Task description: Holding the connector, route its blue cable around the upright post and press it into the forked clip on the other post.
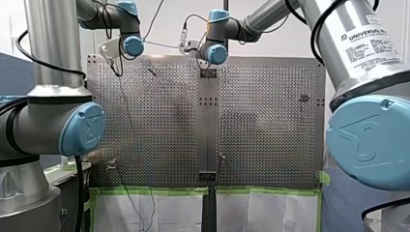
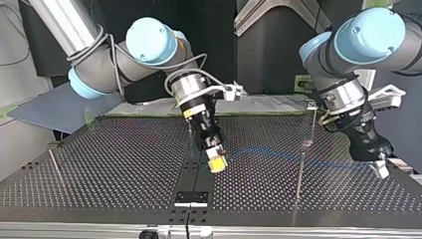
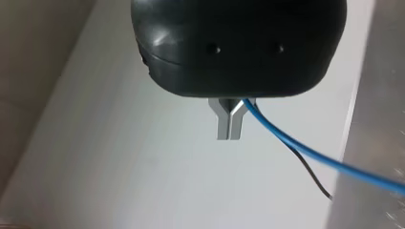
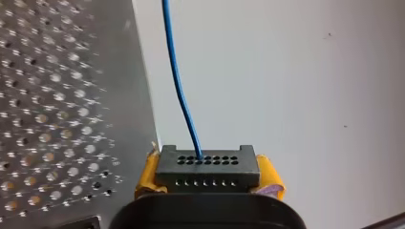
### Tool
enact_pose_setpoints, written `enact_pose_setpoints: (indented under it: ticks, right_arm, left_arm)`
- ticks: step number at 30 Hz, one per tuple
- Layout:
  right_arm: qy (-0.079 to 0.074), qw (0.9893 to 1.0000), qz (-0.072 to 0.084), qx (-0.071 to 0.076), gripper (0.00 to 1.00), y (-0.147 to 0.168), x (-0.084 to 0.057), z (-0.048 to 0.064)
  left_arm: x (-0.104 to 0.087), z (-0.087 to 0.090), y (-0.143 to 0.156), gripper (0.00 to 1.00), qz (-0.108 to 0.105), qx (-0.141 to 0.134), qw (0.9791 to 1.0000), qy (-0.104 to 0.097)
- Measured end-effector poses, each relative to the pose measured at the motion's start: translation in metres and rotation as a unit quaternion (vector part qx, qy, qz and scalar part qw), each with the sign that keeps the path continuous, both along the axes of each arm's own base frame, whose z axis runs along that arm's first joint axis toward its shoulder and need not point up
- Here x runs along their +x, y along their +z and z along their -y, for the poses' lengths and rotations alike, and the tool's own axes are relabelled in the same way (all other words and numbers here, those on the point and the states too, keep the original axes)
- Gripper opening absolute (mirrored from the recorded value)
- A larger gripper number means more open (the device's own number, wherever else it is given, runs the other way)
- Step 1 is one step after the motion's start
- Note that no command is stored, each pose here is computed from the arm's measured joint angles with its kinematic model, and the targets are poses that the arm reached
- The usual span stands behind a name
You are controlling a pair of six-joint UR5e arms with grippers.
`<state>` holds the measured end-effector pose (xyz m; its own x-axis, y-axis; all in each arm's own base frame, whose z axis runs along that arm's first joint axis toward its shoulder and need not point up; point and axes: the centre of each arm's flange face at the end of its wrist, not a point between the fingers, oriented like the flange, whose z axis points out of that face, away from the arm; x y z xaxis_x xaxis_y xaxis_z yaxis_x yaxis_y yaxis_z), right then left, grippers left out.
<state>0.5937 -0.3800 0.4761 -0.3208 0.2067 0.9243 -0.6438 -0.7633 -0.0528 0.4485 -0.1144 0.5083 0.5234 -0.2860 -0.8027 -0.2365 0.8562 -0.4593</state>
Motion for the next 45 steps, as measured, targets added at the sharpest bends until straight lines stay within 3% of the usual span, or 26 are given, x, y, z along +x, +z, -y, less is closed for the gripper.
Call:
enact_pose_setpoints:
  ticks: [6,15,22,28,37,45]
  right_arm:
    - [0.000,1.0000,-0.003,0.005,0.00,-0.009,0.005,0.012]
    - [0.002,0.9998,-0.012,0.013,0.00,-0.033,0.019,0.026]
    - [0.008,0.9997,-0.018,0.015,0.00,-0.051,0.031,0.036]
    - [0.010,0.9996,-0.020,0.016,0.00,-0.061,0.036,0.041]
    - [0.005,0.9993,-0.029,0.023,0.00,-0.075,0.036,0.048]
    - [-0.006,0.9984,-0.042,0.036,0.00,-0.094,0.035,0.058]
  left_arm:
    - [0.022,-0.017,-0.016,0.02,-0.033,0.007,0.9994,0.000]
    - [0.063,-0.046,-0.020,0.05,-0.037,0.011,0.9992,-0.004]
    - [0.091,-0.047,-0.023,0.05,-0.038,0.017,0.9987,-0.030]
    - [0.108,-0.043,-0.044,0.05,-0.057,0.023,0.9967,-0.053]
    - [0.131,-0.036,-0.085,0.05,-0.094,0.031,0.9911,-0.089]
    - [0.149,-0.023,-0.131,0.07,-0.133,0.041,0.9815,-0.131]
